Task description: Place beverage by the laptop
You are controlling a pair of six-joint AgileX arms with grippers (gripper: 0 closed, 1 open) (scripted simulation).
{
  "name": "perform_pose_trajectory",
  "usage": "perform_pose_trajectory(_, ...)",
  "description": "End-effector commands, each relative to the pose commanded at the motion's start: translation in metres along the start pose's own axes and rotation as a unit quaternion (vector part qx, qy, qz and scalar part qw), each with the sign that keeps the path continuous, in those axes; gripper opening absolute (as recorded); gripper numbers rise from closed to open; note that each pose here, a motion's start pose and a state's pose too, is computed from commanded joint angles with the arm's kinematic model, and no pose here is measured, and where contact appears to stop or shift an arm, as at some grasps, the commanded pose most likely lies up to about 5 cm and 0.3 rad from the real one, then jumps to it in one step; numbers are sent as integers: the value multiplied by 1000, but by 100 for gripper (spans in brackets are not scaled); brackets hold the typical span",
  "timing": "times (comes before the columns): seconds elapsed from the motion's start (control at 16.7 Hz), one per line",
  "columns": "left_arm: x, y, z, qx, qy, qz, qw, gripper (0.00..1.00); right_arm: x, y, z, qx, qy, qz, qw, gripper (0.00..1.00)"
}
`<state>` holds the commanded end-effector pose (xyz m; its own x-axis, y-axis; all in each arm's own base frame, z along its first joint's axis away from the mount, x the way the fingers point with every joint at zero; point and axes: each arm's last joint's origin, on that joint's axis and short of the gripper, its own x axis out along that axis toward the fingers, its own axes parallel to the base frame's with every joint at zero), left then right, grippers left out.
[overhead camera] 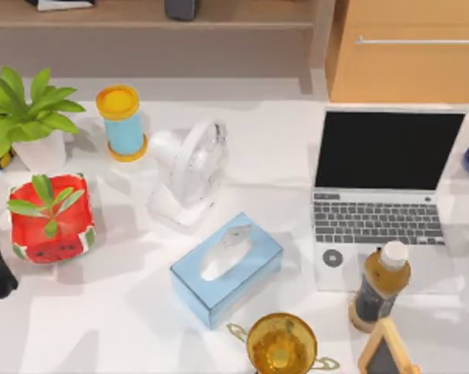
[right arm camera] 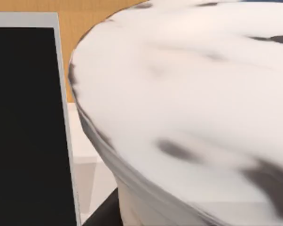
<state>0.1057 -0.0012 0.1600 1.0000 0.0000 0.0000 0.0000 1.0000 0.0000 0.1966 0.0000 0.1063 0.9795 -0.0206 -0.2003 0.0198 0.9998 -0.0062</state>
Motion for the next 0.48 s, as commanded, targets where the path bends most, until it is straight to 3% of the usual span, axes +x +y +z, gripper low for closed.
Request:
perform_pose_trajectory(0.12, 0, 0, 0, 0, 0, 0, 1000, 100, 0, 0, 0, 0, 0, 0, 1000, 98)
perform_pose_trajectory(0.48, 0, 0, 0, 0, 0, 0, 1000, 100, 0, 0, 0, 0, 0, 0, 1000, 100)
